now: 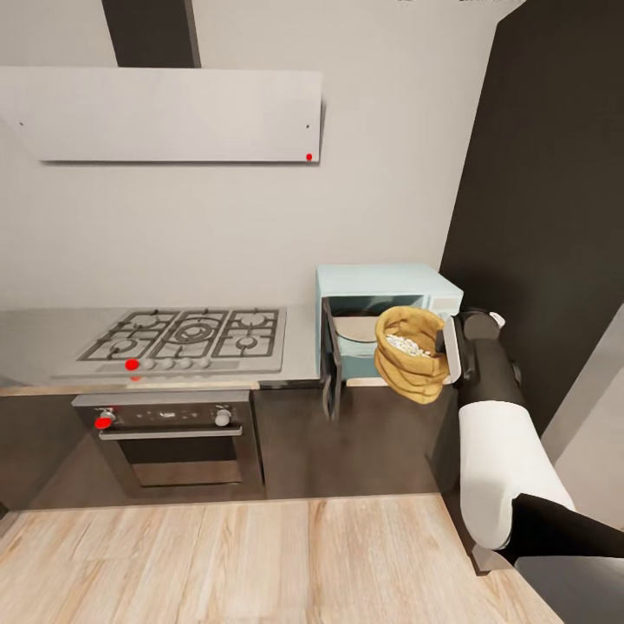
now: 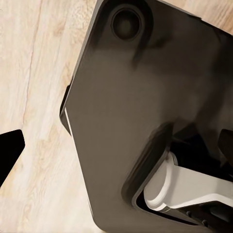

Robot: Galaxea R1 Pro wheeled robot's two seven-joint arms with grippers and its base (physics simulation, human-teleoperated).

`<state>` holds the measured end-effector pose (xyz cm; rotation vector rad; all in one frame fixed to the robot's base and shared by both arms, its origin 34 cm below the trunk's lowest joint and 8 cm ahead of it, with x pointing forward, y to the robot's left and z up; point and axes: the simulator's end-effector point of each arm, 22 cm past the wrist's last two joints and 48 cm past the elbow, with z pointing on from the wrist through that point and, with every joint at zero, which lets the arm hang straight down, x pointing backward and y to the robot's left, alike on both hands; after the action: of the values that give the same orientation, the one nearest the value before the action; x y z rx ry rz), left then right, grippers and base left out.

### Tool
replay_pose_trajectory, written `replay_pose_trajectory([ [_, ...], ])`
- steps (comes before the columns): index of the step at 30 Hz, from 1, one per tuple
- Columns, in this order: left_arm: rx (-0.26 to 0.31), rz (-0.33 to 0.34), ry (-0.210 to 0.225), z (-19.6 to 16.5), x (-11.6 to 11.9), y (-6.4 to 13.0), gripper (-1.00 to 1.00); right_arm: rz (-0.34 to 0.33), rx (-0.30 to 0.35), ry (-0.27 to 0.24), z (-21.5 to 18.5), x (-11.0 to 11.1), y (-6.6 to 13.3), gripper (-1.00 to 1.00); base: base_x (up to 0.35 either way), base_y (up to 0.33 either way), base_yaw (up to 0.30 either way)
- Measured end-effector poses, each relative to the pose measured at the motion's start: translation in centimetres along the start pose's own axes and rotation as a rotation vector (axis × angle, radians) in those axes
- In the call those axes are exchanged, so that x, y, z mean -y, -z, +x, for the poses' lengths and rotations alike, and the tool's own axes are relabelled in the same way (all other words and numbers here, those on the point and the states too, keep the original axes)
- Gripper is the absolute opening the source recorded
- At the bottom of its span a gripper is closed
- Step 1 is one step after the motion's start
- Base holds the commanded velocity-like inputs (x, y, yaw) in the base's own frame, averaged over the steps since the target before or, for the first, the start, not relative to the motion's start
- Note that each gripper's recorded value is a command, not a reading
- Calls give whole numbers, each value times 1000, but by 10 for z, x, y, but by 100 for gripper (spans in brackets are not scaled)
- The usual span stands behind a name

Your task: In the kitchen, take the popcorn bag from the countertop, put it into the microwave, and heat it until the popcorn is cooked so the cooked popcorn ends up inside the bag.

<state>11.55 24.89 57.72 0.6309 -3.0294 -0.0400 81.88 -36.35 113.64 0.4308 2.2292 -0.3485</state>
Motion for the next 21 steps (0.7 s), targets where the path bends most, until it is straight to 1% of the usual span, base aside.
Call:
replay_pose_trajectory([
  [6,0,-1,1,0,-1,2,100,-1,-2,0,-1,0,1,-100,0,0,0],
  [15,-1,-1,0,4,-3,10,100,-4,-5,0,-4,1,8,-100,0,0,0],
  [21,1,-1,3,4,-3,12,100,-13,-45,21,10,-7,1,-100,0,0,0],
])
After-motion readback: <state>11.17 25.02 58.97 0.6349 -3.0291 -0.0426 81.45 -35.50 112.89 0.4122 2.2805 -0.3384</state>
